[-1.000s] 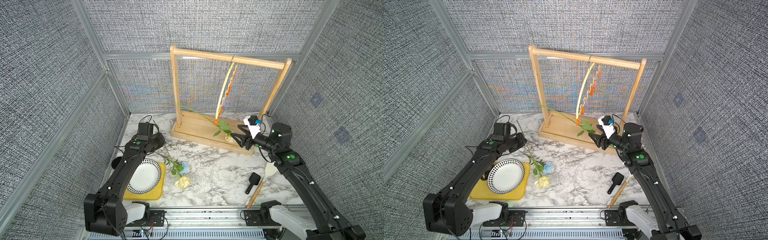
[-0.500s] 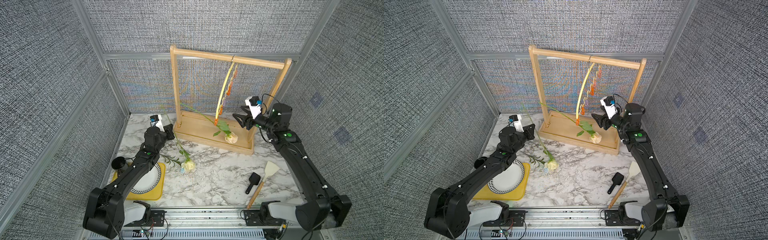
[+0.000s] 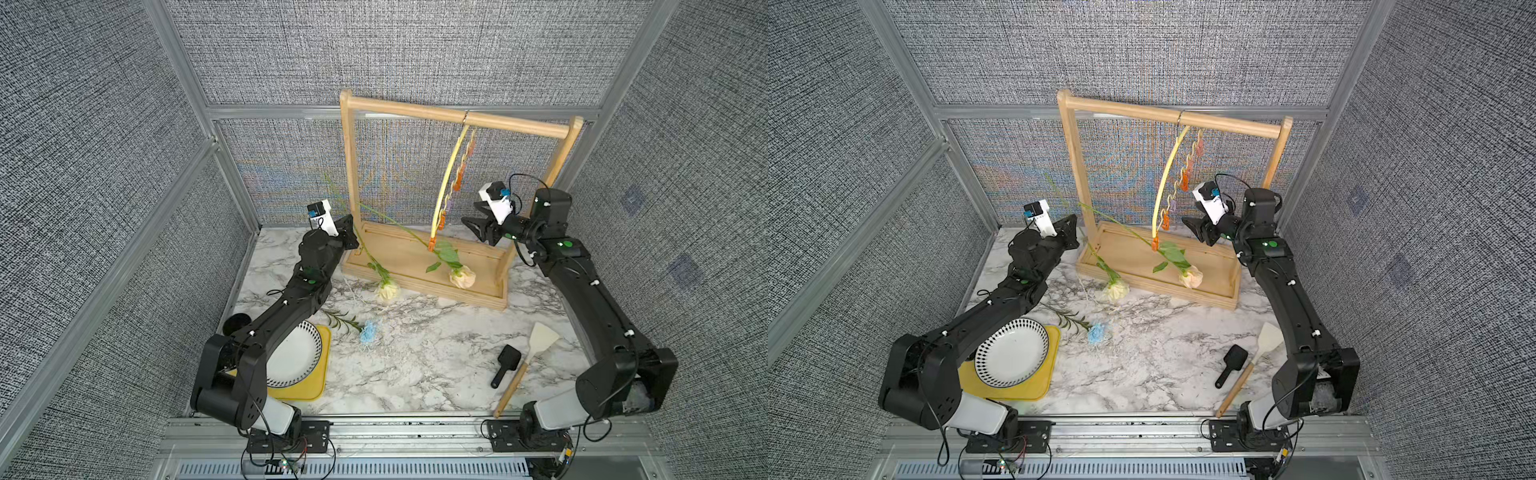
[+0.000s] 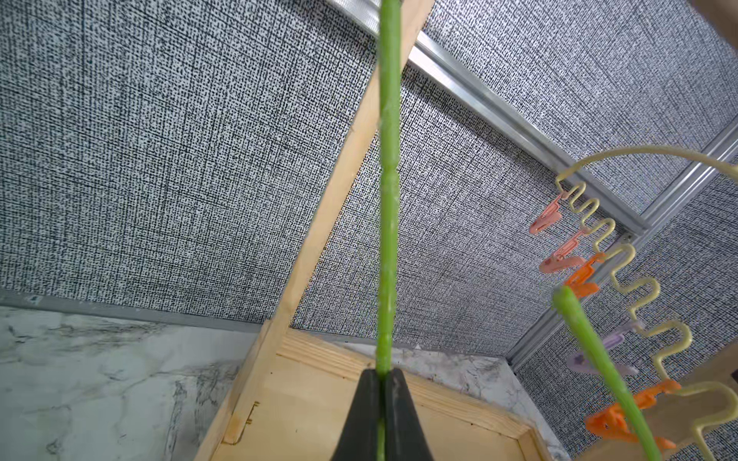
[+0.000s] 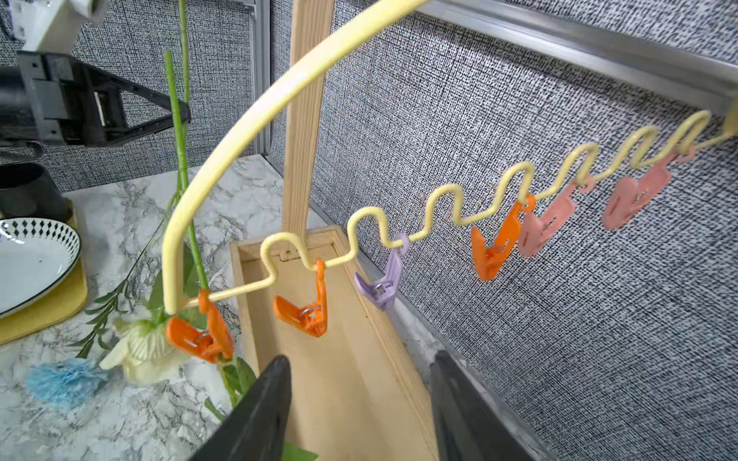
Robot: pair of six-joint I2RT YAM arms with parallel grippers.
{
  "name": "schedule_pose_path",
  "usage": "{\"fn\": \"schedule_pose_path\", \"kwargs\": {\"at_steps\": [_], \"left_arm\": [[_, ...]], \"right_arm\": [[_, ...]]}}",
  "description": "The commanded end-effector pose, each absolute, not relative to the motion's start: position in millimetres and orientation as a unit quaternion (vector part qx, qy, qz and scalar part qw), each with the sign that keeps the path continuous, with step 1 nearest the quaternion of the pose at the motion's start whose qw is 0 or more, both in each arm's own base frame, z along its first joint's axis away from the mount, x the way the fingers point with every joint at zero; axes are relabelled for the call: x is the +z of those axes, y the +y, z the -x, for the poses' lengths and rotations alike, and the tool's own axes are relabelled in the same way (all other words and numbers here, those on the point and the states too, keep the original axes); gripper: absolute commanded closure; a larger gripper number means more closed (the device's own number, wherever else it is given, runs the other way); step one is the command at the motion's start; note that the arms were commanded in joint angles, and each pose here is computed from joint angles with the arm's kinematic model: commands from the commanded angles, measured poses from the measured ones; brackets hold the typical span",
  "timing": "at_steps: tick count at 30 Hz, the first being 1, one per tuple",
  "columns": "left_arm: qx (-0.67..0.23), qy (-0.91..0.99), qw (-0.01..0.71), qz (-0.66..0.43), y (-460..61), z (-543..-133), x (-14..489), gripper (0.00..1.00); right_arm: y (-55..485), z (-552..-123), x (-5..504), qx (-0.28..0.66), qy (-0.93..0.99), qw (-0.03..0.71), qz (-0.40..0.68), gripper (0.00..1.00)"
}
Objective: Dry the flowers on a clothes hanger
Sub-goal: Open the clamp at the hanger.
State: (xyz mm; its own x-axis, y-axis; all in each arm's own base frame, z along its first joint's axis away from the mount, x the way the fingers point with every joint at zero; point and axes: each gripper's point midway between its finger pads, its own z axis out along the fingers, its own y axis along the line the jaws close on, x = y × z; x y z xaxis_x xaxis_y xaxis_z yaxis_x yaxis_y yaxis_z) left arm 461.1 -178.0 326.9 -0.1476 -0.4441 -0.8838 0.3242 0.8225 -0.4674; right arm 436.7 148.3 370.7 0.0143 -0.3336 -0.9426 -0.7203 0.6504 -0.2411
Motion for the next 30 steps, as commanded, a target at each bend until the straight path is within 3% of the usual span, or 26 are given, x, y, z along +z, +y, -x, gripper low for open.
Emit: {"fn": "schedule_pose_path", "kwargs": {"at_steps": [1,13,26,30], "left_arm": [[-0.302,0.677,0.67,0.042,-182,-466,344,0.98],[-0.306,0.646,0.699,0.004,-217,-485,340,0.98],[-0.332,0.61,0.714,0.087,-205,-499,308,0.98],[-0.38,0.593,0.703,0.101,-213,-503,306,0.98]], "right_arm": [[150,-438,370,0.151,0.675,0.602,0.399,0.43],[163,-456,355,0.154,0.664,0.597,0.424,0.44],[174,-450,346,0.19,0.654,0.586,0.44,0.44],[173,-447,347,0.191,0.654,0.585,0.439,0.44]]}}
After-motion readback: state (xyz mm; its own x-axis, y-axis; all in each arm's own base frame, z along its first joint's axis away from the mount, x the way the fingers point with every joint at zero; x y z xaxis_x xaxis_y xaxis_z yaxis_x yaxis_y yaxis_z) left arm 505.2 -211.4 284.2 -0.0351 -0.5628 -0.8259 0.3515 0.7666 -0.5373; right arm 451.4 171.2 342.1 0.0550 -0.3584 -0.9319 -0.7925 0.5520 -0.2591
